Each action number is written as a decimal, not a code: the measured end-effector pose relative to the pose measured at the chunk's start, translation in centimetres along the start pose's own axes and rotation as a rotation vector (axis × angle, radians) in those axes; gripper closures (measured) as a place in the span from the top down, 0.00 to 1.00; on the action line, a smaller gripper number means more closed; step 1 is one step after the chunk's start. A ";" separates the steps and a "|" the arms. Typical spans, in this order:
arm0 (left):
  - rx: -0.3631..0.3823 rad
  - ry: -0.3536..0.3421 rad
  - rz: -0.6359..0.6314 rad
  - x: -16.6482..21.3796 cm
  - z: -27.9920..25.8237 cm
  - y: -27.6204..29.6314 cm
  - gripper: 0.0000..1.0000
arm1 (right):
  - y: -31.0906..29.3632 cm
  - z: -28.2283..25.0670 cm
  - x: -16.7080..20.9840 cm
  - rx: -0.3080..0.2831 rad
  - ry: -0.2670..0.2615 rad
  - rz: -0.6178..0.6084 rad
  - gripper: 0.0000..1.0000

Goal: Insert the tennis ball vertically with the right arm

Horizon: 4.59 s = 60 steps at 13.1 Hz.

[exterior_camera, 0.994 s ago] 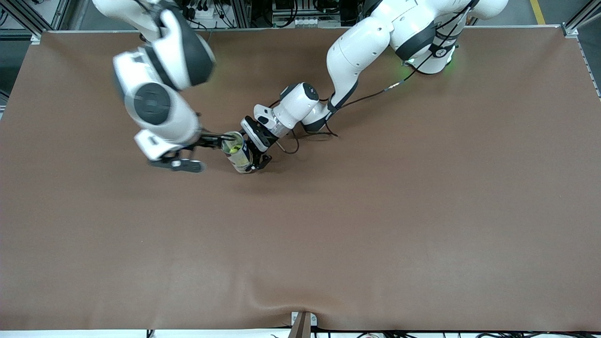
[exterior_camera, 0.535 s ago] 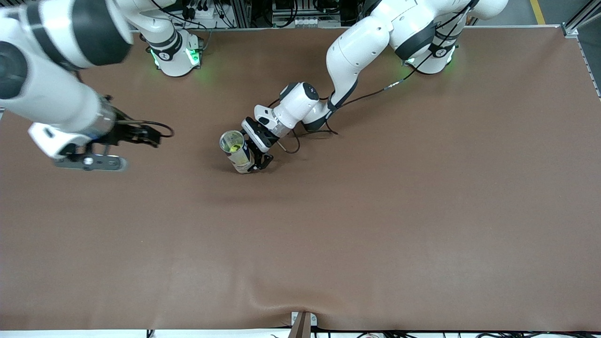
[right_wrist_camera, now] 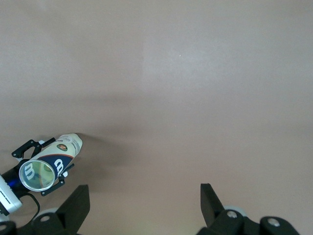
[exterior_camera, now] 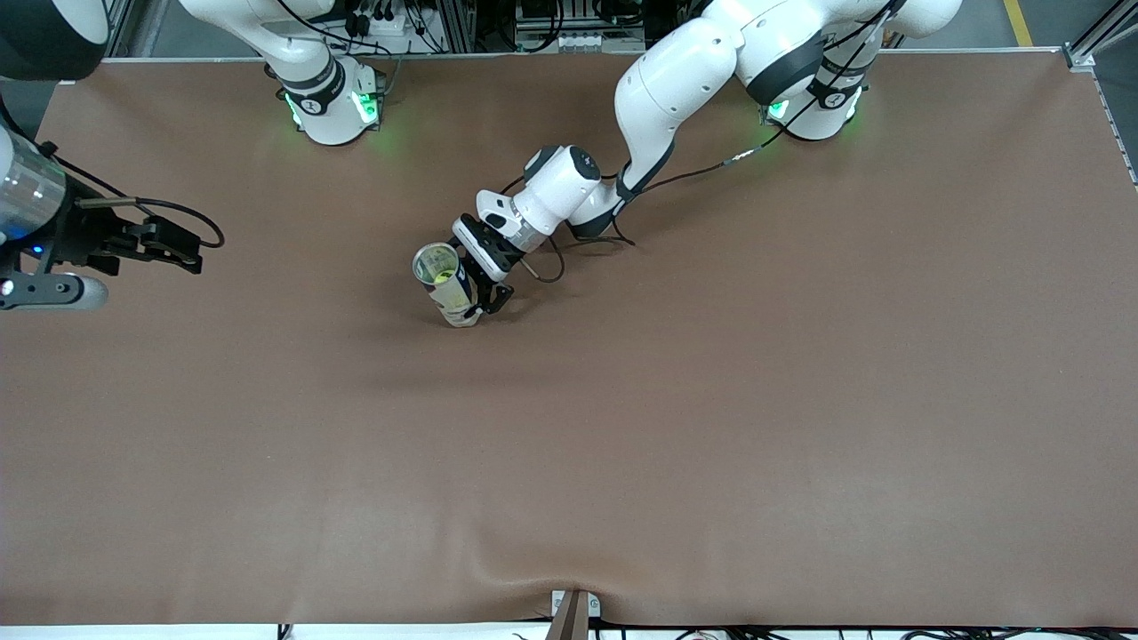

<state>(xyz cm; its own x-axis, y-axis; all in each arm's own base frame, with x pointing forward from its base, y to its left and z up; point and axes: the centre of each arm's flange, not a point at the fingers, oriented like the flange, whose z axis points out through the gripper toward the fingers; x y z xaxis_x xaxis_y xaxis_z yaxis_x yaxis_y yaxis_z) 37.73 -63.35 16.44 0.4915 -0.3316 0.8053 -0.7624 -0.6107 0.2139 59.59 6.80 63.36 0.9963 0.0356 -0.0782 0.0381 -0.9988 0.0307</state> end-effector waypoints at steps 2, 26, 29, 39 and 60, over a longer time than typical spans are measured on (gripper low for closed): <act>-0.003 -0.011 0.007 0.0 -0.5 0.2 1.00 | -0.4 0.1 0.1 0.001 -0.002 -0.008 1.00; 0.010 -0.252 -0.029 -0.5 -6.3 -5.2 1.00 | 0.1 1.1 -5.3 0.022 0.169 -0.033 1.00; 0.004 -0.307 -0.056 -0.6 -6.5 -7.1 1.00 | 0.3 1.2 -5.4 0.018 0.158 -0.033 1.00; -0.032 -0.681 -0.089 10.8 -12.2 -23.0 1.00 | 0.0 0.9 -5.4 0.010 0.161 -0.038 1.00; 0.334 -1.027 -0.605 23.7 -48.0 -40.7 1.00 | 5.4 -2.9 -4.2 -0.010 0.212 0.053 1.00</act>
<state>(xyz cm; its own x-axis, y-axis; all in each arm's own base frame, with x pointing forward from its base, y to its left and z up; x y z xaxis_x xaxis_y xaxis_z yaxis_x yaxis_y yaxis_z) 60.21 -11.85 53.39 0.9444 -0.2510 -0.2125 -0.2277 -0.9653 0.1279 55.85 1.40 66.75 0.9908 -0.0094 0.1348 -0.0147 -0.9991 0.0387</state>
